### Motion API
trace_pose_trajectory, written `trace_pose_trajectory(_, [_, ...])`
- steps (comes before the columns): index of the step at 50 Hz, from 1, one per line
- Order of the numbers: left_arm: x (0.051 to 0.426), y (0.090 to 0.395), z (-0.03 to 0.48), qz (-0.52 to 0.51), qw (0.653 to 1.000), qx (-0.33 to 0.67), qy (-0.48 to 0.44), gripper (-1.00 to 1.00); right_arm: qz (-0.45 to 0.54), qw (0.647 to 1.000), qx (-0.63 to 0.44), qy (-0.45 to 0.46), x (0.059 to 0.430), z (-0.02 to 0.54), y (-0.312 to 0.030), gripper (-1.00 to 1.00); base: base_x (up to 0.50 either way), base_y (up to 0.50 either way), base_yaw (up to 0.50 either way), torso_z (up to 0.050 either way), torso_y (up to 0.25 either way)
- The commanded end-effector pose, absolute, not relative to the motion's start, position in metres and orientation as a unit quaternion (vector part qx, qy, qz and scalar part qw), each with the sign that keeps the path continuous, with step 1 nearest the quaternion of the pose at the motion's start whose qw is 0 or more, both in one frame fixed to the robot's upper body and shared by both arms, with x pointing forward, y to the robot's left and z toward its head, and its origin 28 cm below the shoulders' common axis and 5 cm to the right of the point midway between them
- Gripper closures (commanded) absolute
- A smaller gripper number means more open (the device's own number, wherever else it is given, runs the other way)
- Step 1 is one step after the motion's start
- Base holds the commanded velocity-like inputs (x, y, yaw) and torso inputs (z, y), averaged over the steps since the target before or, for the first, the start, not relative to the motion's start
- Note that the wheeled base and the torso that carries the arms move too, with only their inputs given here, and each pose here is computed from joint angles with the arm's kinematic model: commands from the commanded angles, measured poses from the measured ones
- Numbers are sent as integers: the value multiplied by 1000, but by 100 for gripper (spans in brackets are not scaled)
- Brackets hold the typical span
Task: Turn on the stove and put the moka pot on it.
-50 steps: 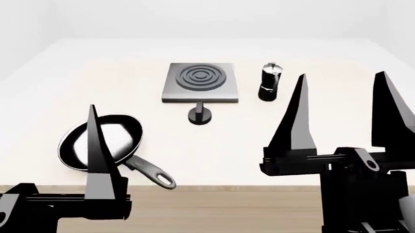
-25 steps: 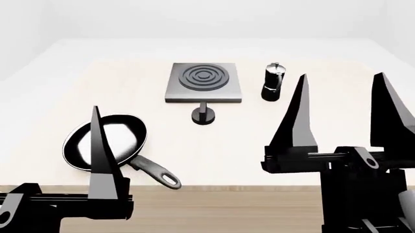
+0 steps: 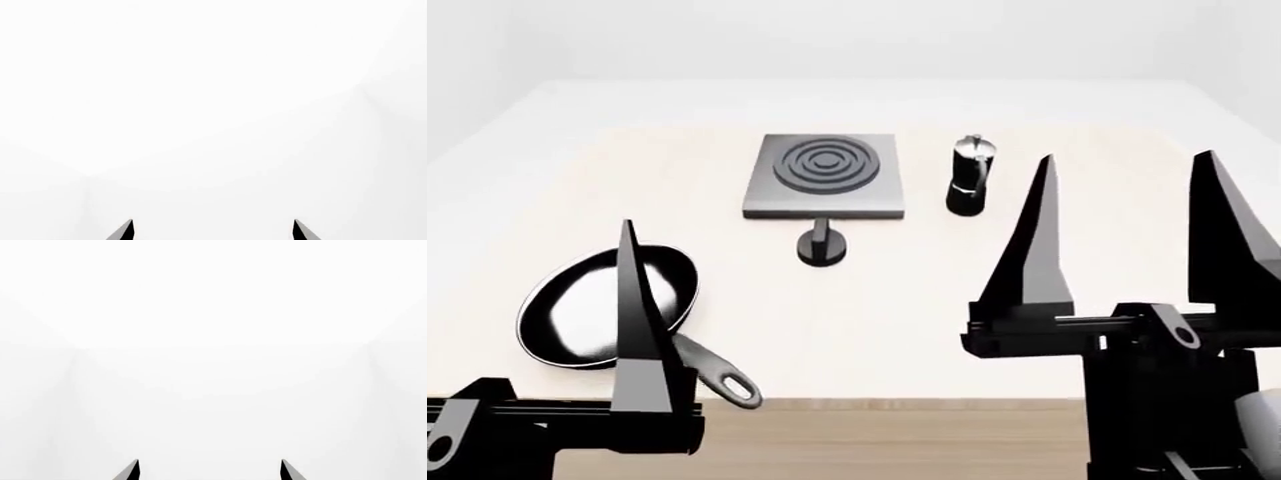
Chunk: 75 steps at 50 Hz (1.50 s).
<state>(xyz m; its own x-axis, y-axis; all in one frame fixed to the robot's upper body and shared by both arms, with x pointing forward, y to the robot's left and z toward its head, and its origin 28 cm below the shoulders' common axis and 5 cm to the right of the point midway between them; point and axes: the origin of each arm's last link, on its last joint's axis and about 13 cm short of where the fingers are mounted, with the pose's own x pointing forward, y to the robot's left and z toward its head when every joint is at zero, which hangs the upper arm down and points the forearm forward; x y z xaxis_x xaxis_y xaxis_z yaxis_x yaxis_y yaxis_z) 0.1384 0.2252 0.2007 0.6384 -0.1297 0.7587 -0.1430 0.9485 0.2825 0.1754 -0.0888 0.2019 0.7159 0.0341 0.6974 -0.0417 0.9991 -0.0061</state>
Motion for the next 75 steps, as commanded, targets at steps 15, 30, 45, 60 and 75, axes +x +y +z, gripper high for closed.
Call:
trace_pose_trajectory(15, [139,225,200,1,892,160,-424,-100,24,926,0,-377,176,201,-88,-100,171,0,0,0,0])
trace_pose_trajectory(30, [140,224,199,-1,892,159,-422,-100,26,925,1,-378,174,202,-87,-100,191,0,0,0,0])
trace_pose_trajectory(45, [139,224,198,-2,893,156,-422,-100,27,925,2,-379,173,201,-87,-100,236,0,0,0,0])
trace_pose_trajectory(60, [140,223,198,-3,894,155,-421,-100,29,925,2,-379,173,201,-87,-100,239,0,0,0,0])
trace_pose_trajectory(75, [140,224,198,-4,895,156,-418,-100,30,925,1,-379,173,201,-86,-100,238,0,0,0,0])
